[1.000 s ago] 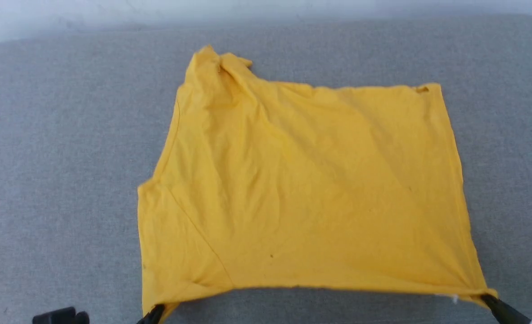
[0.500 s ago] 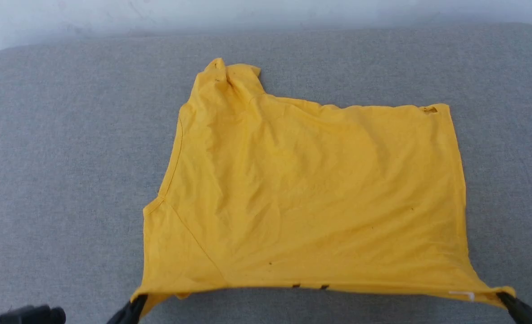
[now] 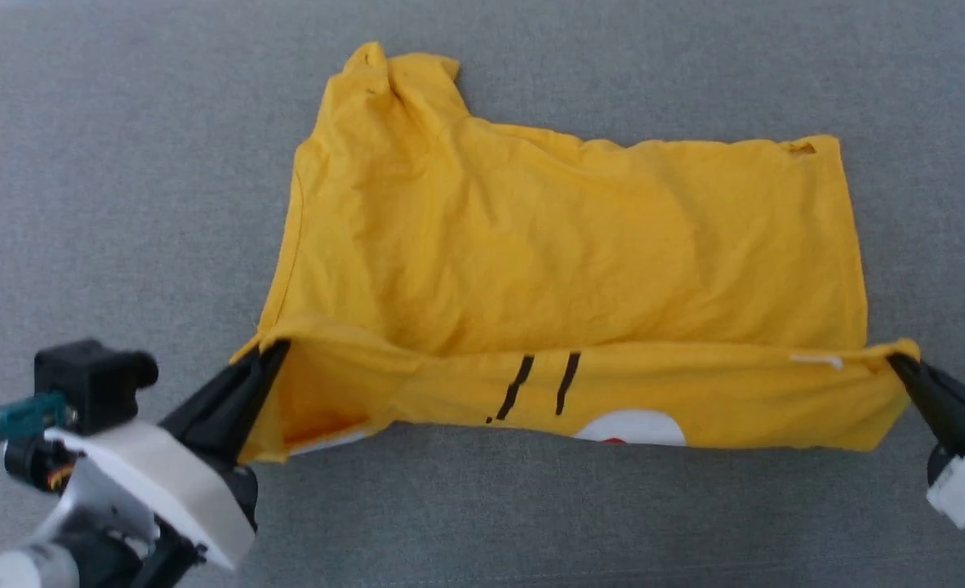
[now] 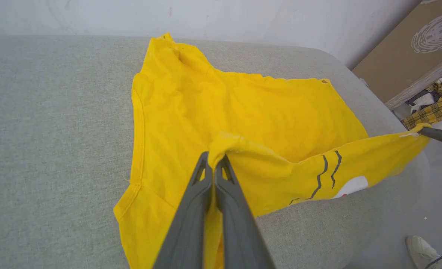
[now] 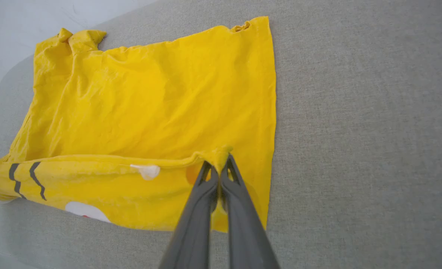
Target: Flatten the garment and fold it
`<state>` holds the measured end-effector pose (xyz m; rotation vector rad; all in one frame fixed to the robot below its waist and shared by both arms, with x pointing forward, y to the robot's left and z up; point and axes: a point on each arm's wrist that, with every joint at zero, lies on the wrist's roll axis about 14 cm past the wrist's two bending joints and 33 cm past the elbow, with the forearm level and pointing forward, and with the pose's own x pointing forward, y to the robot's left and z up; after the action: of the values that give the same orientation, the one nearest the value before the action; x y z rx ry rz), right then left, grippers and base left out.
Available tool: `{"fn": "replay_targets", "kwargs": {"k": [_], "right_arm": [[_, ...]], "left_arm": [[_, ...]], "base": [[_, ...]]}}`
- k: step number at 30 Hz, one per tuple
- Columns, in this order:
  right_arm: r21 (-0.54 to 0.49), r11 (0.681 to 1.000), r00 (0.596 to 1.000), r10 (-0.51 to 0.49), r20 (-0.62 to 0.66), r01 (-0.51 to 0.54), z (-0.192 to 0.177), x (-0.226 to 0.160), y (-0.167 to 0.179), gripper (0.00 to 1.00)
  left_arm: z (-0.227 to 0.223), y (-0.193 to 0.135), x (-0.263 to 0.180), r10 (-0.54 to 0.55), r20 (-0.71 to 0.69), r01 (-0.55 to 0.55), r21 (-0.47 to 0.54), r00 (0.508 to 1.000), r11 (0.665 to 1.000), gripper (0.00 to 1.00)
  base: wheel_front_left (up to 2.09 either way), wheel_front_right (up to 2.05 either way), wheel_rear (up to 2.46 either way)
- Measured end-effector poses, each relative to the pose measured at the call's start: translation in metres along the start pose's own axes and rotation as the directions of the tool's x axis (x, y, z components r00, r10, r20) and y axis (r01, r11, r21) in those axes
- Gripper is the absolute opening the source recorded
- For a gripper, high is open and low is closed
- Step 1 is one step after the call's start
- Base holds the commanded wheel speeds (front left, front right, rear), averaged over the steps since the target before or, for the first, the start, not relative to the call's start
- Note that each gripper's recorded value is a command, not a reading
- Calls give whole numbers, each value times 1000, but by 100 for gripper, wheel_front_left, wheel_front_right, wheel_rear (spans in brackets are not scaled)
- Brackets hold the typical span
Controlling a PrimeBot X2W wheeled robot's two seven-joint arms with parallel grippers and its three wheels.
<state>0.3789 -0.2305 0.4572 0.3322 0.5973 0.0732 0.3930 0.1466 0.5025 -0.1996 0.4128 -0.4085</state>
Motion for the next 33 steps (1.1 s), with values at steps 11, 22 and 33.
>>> {"fn": "replay_targets", "kwargs": {"k": [11,22,33], "right_arm": [[-56,998,999,-12,-49,10,-4,64,-14,0],[-58,998,989,-40,-145,32,-36,99,-33,0],[-12,1000,992,-20,-127,19,-33,104,-29,100]], "left_arm": [[-23,18,74,-43,-84,51,95,996,994,0],[-78,39,114,-30,-210,39,38,977,999,0],[-71,38,122,-30,-151,26,-29,988,999,100]], "base": [[0,0,0],[0,0,0],[0,0,0]]}}
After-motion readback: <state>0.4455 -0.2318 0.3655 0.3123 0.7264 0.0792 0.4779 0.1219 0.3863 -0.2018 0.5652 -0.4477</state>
